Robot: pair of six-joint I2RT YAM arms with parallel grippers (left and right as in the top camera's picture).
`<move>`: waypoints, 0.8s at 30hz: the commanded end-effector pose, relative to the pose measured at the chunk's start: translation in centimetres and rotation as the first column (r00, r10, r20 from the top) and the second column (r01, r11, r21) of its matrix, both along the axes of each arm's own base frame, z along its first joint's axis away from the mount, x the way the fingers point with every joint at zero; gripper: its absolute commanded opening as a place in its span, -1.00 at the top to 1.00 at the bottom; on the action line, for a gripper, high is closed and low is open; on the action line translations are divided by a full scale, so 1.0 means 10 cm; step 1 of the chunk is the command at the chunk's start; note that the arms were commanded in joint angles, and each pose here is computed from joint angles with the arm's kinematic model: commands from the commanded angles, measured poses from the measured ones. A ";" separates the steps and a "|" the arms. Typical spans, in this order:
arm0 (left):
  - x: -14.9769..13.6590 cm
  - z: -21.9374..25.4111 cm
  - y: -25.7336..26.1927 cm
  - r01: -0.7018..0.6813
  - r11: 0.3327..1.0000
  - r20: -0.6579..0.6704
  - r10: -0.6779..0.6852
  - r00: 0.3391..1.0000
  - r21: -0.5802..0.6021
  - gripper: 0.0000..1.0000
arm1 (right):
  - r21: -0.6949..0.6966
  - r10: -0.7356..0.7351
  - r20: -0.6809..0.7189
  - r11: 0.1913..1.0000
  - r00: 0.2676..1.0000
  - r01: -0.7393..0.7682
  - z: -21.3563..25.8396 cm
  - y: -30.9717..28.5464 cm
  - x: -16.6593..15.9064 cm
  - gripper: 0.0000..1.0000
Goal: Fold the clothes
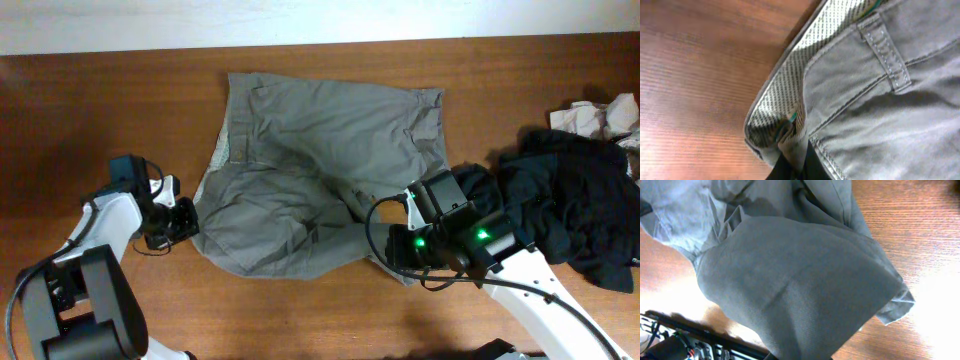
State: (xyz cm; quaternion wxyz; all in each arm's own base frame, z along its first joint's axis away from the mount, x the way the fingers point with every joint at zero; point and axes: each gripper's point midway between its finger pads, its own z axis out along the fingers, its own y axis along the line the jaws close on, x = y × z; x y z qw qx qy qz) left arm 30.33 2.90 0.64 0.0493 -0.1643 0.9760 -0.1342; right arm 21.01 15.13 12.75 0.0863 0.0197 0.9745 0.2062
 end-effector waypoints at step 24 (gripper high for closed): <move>-0.20 1.79 0.33 -0.118 0.952 0.346 0.014 0.938 0.284 0.99 | -0.102 -0.027 -0.110 0.995 0.994 0.015 -0.07 -0.22 -0.25 0.82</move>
